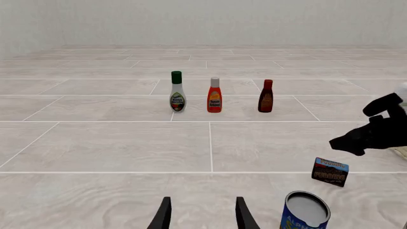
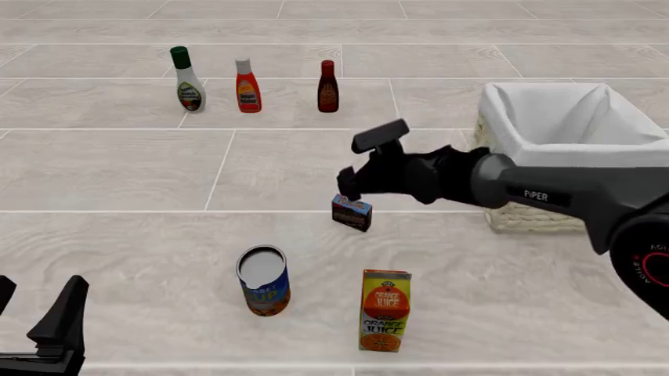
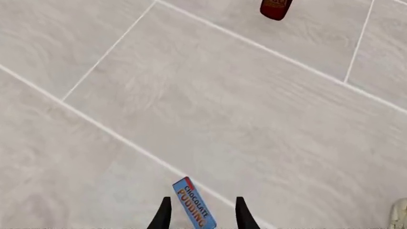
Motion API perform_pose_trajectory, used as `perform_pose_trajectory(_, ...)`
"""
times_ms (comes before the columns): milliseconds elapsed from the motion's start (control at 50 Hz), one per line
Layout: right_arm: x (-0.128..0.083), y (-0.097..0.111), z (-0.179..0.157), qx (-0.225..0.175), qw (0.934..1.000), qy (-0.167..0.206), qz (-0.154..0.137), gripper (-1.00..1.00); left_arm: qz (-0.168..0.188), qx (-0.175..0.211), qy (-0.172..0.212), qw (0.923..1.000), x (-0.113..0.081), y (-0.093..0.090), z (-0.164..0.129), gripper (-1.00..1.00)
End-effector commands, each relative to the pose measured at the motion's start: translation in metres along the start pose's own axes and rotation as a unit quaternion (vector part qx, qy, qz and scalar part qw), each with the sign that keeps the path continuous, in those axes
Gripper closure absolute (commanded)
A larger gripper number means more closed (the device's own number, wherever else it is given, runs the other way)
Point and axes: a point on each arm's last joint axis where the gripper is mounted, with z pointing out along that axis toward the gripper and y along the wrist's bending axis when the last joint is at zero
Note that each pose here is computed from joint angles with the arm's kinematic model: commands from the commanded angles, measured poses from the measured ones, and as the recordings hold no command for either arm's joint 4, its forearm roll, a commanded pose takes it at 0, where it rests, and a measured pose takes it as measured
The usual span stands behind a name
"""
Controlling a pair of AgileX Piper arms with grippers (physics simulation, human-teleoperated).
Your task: Pick the chocolate pudding and place it in the basket.
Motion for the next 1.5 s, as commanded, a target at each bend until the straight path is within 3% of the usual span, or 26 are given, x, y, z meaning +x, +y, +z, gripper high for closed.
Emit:
perform_pose_trajectory(20, 0.01, 0.001, 0.008, -0.001, 1.0, 0.008, 0.0, -1.0, 0.0, 0.0, 0.0, 1.0, 0.0, 0.0, 0.0, -1.0)
perform_pose_trajectory(1500, 0.052, 0.015, 0.041, -0.012, 0.999, 0.042, 0.01, -1.0, 0.0, 0.0, 0.0, 1.0, 0.0, 0.0, 0.0, -1.0)
